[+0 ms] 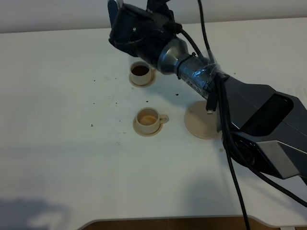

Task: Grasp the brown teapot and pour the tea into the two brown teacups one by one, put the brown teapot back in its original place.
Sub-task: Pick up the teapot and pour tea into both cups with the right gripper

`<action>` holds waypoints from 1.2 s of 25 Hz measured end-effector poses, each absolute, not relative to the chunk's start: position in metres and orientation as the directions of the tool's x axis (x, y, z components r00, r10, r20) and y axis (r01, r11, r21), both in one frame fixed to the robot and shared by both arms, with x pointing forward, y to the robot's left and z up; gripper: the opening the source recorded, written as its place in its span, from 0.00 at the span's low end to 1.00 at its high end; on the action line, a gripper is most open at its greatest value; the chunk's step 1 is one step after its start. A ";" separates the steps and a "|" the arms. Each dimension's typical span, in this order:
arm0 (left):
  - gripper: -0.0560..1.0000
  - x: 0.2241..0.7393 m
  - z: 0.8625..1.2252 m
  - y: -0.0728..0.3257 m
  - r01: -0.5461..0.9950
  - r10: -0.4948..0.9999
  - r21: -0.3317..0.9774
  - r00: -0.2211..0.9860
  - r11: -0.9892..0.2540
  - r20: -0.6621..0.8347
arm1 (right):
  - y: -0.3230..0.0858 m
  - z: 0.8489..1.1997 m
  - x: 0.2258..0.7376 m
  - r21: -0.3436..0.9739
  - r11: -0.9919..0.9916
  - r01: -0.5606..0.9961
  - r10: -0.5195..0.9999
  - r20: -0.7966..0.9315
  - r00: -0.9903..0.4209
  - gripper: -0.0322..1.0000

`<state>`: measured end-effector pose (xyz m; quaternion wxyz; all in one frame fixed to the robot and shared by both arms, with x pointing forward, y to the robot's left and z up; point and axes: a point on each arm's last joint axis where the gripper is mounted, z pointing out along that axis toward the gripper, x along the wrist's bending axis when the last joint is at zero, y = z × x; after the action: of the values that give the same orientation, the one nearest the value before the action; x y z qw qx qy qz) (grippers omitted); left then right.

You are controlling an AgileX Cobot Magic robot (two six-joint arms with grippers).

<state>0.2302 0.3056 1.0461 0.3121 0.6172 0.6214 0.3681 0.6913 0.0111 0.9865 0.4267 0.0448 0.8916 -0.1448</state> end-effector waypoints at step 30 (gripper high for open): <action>0.40 0.230 1.046 0.306 0.537 0.997 0.843 -0.044 -0.034 0.068 | -0.035 0.964 0.667 0.165 0.756 0.634 0.655 -0.198 -0.729 0.15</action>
<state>0.2302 0.3058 1.0462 0.3115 0.6170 0.6213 0.3690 0.6671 -0.0346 0.9640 0.1227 0.3470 0.9288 0.0431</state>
